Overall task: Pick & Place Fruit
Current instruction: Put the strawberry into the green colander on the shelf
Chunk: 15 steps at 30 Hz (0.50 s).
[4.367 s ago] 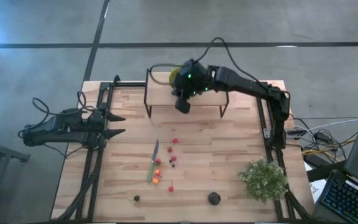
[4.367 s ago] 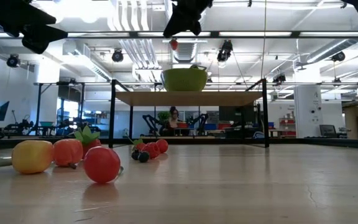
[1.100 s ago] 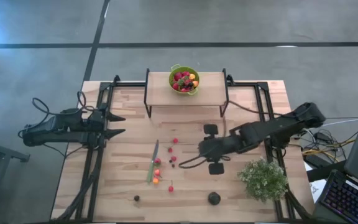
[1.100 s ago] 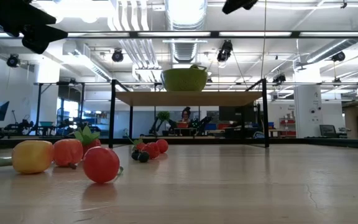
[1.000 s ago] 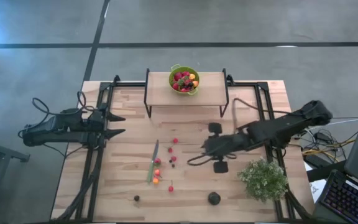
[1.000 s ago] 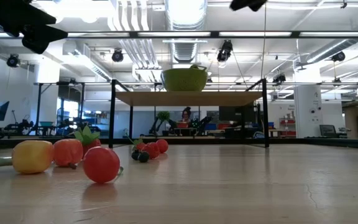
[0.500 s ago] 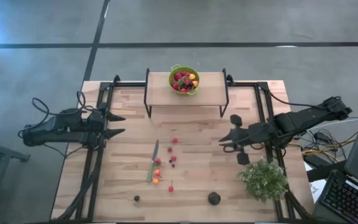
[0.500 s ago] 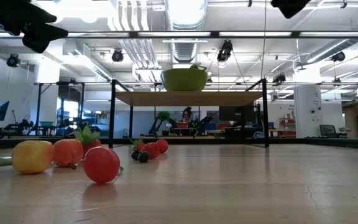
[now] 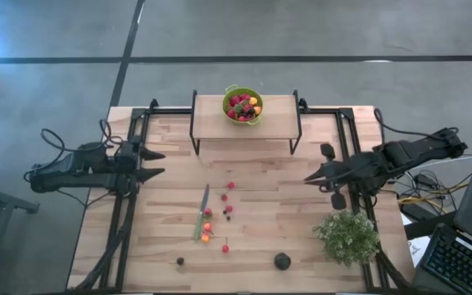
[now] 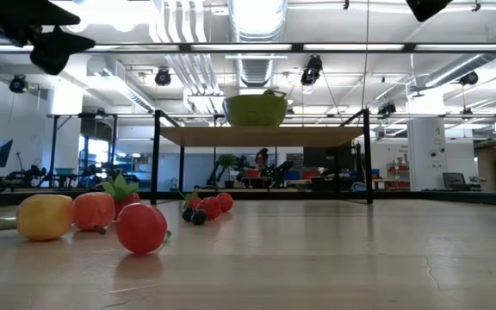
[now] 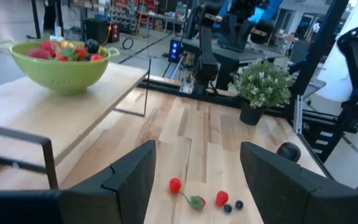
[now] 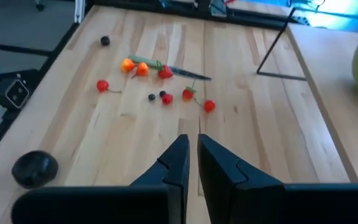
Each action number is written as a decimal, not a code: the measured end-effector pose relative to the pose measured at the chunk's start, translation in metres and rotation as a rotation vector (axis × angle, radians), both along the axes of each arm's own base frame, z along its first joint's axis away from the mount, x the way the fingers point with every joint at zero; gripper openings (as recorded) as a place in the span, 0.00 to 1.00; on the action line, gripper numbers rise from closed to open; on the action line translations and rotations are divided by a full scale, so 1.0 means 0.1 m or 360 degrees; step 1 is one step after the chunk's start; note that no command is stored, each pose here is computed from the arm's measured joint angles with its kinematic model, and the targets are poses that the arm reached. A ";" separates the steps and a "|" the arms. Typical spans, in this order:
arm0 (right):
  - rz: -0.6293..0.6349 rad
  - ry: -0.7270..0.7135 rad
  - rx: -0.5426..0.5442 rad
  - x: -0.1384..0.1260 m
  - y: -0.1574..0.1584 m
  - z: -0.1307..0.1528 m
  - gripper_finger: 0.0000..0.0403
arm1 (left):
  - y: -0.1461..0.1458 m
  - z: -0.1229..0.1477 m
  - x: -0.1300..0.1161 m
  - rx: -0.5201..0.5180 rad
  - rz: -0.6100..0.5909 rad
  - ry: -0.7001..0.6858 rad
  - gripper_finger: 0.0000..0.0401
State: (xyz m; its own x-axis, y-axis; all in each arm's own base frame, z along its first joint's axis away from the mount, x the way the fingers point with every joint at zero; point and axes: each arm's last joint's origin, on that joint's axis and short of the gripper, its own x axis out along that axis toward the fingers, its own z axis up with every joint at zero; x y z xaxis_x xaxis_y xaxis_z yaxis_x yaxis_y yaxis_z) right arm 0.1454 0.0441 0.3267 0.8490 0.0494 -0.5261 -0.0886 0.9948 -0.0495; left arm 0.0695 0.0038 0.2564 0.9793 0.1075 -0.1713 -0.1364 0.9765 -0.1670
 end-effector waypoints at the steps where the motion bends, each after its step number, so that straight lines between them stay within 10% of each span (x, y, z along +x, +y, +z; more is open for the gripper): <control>1: 0.0000 -0.0019 0.0007 -0.03 -0.01 0.01 0.07 | 0.00 0.01 0.00 0.0003 0.0000 -0.0014 0.60; 15: 0.0001 -0.0255 0.0005 -0.38 -0.14 0.13 0.15 | 0.01 0.11 0.01 0.0034 0.0050 -0.0177 0.60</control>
